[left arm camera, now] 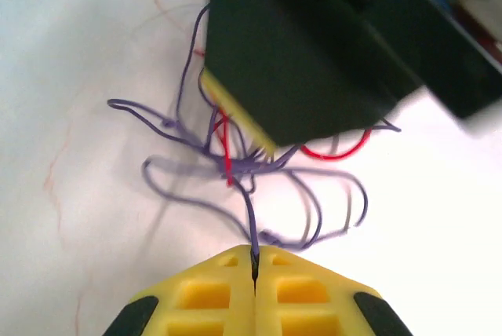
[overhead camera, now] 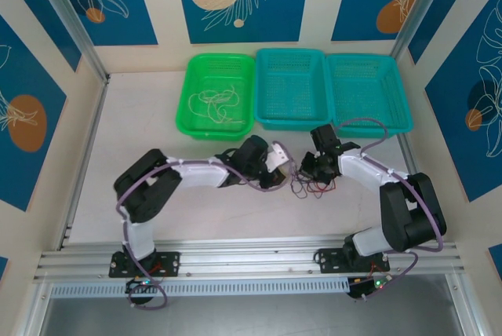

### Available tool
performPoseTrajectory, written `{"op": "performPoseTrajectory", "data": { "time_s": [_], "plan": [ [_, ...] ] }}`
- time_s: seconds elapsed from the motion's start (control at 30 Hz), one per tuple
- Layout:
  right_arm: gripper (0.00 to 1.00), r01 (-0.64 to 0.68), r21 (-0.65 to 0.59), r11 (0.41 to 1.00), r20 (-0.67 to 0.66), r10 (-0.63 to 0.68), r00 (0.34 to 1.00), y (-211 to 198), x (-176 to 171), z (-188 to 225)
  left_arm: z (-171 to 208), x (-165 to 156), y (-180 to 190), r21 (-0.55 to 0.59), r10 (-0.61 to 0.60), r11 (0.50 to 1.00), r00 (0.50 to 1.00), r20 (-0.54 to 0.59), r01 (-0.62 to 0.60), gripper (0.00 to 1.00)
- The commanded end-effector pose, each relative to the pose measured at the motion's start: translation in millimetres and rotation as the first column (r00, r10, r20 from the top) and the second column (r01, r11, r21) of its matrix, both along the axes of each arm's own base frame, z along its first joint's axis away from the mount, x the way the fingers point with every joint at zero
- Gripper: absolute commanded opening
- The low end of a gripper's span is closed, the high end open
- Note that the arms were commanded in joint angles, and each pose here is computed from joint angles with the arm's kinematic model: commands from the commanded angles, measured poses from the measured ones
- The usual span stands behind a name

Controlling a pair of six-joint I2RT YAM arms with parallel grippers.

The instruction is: Untangle the cables

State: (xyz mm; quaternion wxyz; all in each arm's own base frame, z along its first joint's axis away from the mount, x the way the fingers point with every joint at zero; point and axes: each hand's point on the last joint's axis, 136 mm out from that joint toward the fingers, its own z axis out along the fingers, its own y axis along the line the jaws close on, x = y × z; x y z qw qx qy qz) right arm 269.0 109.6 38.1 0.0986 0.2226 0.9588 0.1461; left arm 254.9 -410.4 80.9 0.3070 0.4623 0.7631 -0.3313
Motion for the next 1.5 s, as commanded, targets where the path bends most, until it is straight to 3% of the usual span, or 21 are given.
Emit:
{"op": "performPoseTrajectory", "data": {
  "time_s": [0.0, 0.23, 0.37, 0.57, 0.67, 0.77, 0.87, 0.9, 0.97, 1.03, 1.1, 1.2, 1.37, 1.47],
  "plan": [
    [0.12, 0.047, -0.057, 0.997, -0.042, -0.05, 0.998, -18, -5, -10, 77, 19, 18, -0.214, 0.135, 0.97, 0.988, 0.071, -0.117, 0.0],
    [0.15, 0.117, -0.113, 0.987, -0.046, -0.123, 0.991, -50, -1, -14, 128, 19, 89, -0.293, 0.319, 0.916, 0.94, 0.118, -0.274, 0.0],
    [0.16, 0.18, -0.134, 0.974, -0.036, -0.186, 0.982, -72, 1, -14, 132, 18, 133, -0.259, 0.415, 0.89, 0.901, 0.126, -0.374, 0.0],
    [0.17, 0.282, -0.122, 0.952, 0.004, -0.284, 0.959, -102, 3, -11, 125, 27, 204, -0.232, 0.622, 0.771, 0.78, 0.073, -0.593, 0.0],
    [0.17, 0.286, -0.135, 0.949, 0.039, -0.283, 0.958, -108, 5, -1, 119, 24, 216, -0.227, 0.646, 0.75, 0.762, 0.044, -0.622, 0.0],
    [0.18, 0.238, -0.108, 0.965, 0.114, -0.226, 0.967, -98, 11, 26, 119, 17, 201, -0.261, 0.577, 0.79, 0.817, 0.013, -0.554, 0.0],
    [0.21, 0.111, -0.112, 0.988, 0.231, -0.082, 0.969, -67, 16, 64, 119, 11, 182, -0.302, 0.492, 0.826, 0.87, -0.024, -0.475, 0.0],
    [0.25, 0.041, -0.099, 0.994, 0.275, -0.012, 0.961, -48, 18, 78, 116, 11, 180, -0.293, 0.485, 0.831, 0.874, -0.033, -0.472, 0.0],
    [0.45, -0.131, -0.039, 0.991, 0.343, 0.136, 0.929, -2, 16, 96, 110, 13, 179, -0.275, 0.487, 0.835, 0.873, -0.035, -0.477, 0.0],
    [0.57, -0.291, -0.019, 0.957, 0.378, 0.276, 0.884, 42, 6, 104, 109, 15, 180, -0.268, 0.495, 0.834, 0.869, -0.027, -0.483, 0.0],
    [0.65, -0.38, -0.054, 0.923, 0.359, 0.374, 0.855, 71, -2, 98, 110, 15, 181, -0.264, 0.499, 0.833, 0.867, -0.017, -0.485, 0.0],
    [0.67, -0.436, -0.126, 0.891, 0.269, 0.454, 0.85, 93, -6, 76, 111, 15, 183, -0.259, 0.503, 0.834, 0.864, -0.004, -0.487, 0.0],
    [0.66, -0.407, -0.227, 0.885, 0.09, 0.435, 0.896, 91, 0, 29, 112, 13, 191, -0.243, 0.524, 0.829, 0.851, 0.024, -0.503, 0.0],
    [0.63, -0.398, -0.293, 0.87, -0.017, 0.411, 0.911, 78, -2, 2, 111, 15, 205, -0.221, 0.581, 0.799, 0.812, 0.047, -0.559, 0.0]
  ]
}}
